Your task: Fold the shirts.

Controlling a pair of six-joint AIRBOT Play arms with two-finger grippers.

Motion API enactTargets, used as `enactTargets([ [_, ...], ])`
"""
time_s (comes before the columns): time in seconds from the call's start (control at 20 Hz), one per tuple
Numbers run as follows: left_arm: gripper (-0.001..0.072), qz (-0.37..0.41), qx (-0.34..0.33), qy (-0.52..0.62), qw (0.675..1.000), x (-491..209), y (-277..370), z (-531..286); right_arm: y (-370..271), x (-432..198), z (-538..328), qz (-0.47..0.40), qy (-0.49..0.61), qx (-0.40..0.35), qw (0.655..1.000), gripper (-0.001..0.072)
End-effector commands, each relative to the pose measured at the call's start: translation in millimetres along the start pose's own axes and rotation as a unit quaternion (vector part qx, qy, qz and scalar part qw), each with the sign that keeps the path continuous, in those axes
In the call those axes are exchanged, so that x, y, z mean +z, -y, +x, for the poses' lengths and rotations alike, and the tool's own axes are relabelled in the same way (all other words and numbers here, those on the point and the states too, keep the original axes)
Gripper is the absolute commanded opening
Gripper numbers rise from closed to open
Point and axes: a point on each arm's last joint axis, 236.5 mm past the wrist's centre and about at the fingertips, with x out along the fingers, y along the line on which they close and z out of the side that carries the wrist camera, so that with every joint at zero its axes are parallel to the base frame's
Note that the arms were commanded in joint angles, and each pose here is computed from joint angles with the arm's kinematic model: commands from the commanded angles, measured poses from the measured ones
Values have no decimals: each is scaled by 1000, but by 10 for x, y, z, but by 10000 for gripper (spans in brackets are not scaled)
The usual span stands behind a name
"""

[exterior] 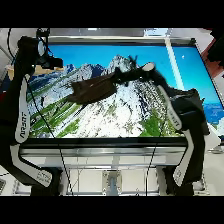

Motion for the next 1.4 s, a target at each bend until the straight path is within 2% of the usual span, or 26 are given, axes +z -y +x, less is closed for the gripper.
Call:
enactTargets([
  [0.0, 13, 2, 3, -3, 1000, -16, -19, -6, 266, 491, -1399, -23, 85, -106, 990, 25],
  [0.2, 13, 0, -3, -5, 1000, -21, 10, -6, 572, 466, -3261, 13, 177, -241, 954, 25],
  [0.35, 13, -5, -19, -10, 1000, -48, 86, -8, 867, -52, -4393, 81, 203, -347, 912, 25],
  [0.45, 13, -11, -37, -11, 999, -51, 172, -14, 1114, -578, -4848, 155, 171, -411, 882, 25],
  [0.5, 13, -14, -47, -12, 999, -53, 216, -17, 1246, -887, -4996, 199, 135, -443, 863, 24],
  [0.55, 12, -17, -56, -13, 998, -55, 264, -22, 1292, -935, -5076, 215, 146, -448, 855, 24],
  [0.9, 13, -24, -99, -49, 994, -215, 494, -71, 1577, -1204, -4717, 284, 91, -435, 849, 28],
  [0.95, 13, -22, -101, -49, 993, -217, 521, -78, 1610, -1242, -4660, 289, 80, -432, 850, 84],
  [1.0, 13, -21, -102, -49, 993, -217, 537, -81, 1623, -1257, -4638, 290, 76, -430, 851, 310],
  [1.05, 13, -22, -106, -49, 993, -215, 557, -86, 1616, -1252, -4638, 290, 77, -429, 852, 472],
  [1.15, 13, -24, -112, -49, 992, -213, 588, -93, 1539, -1193, -4609, 282, 84, -415, 861, 488],
  [1.25, 23, -27, -120, -44, 991, -190, 624, -99, 1357, -917, -4509, 249, 121, -370, 887, 487],
  [1.35, 23, -32, -132, -37, 990, -154, 681, -111, 768, -378, -4194, 159, 177, -227, 944, 487],
])
